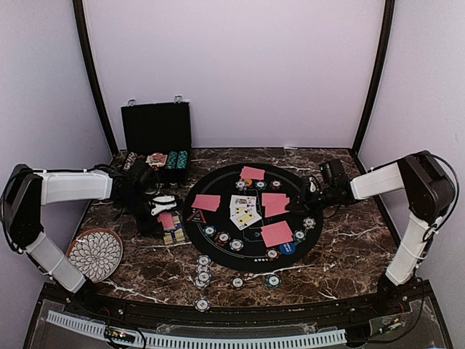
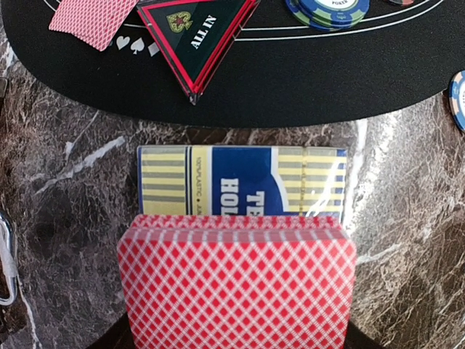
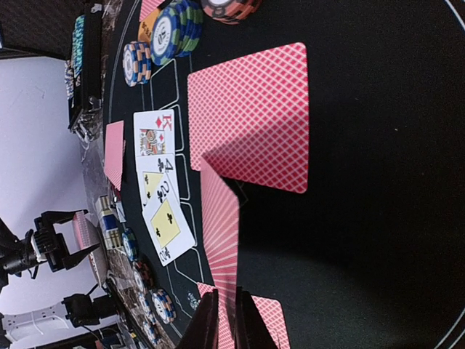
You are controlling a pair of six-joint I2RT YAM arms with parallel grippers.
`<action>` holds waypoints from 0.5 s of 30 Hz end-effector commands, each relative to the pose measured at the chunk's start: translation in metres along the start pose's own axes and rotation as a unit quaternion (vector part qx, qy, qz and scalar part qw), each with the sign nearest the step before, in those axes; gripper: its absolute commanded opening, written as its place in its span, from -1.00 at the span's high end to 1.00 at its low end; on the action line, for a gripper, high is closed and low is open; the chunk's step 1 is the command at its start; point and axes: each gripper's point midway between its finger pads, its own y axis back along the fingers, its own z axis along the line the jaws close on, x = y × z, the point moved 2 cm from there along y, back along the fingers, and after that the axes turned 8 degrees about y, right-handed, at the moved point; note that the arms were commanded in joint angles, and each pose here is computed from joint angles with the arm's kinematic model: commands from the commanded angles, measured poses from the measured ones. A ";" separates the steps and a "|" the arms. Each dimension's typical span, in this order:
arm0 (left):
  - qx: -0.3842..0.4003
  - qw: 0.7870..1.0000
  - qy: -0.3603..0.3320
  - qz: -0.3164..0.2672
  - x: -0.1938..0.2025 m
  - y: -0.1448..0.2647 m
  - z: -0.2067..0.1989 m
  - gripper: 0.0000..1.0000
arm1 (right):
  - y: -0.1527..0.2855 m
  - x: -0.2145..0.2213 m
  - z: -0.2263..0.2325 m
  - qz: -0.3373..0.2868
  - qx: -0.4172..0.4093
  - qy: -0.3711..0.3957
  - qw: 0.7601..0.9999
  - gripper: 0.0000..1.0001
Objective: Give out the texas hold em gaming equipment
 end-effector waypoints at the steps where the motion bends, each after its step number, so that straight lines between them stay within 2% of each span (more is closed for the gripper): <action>1: 0.003 1.000 0.004 -0.009 0.009 0.011 0.003 1.00 | 0.011 -0.009 0.006 -0.017 0.011 0.022 1.000 0.79; 5: -0.004 1.000 0.002 -0.002 0.026 0.017 0.008 1.00 | 0.014 -0.009 0.008 -0.017 0.016 0.024 0.999 0.60; 8: -0.003 1.000 -0.008 0.009 0.040 0.015 0.003 1.00 | 0.016 -0.009 0.008 -0.015 0.020 0.024 0.999 0.39; 15: 0.024 0.999 -0.018 0.037 0.064 0.004 -0.015 1.00 | 0.022 -0.010 0.010 -0.018 0.031 0.030 0.999 0.09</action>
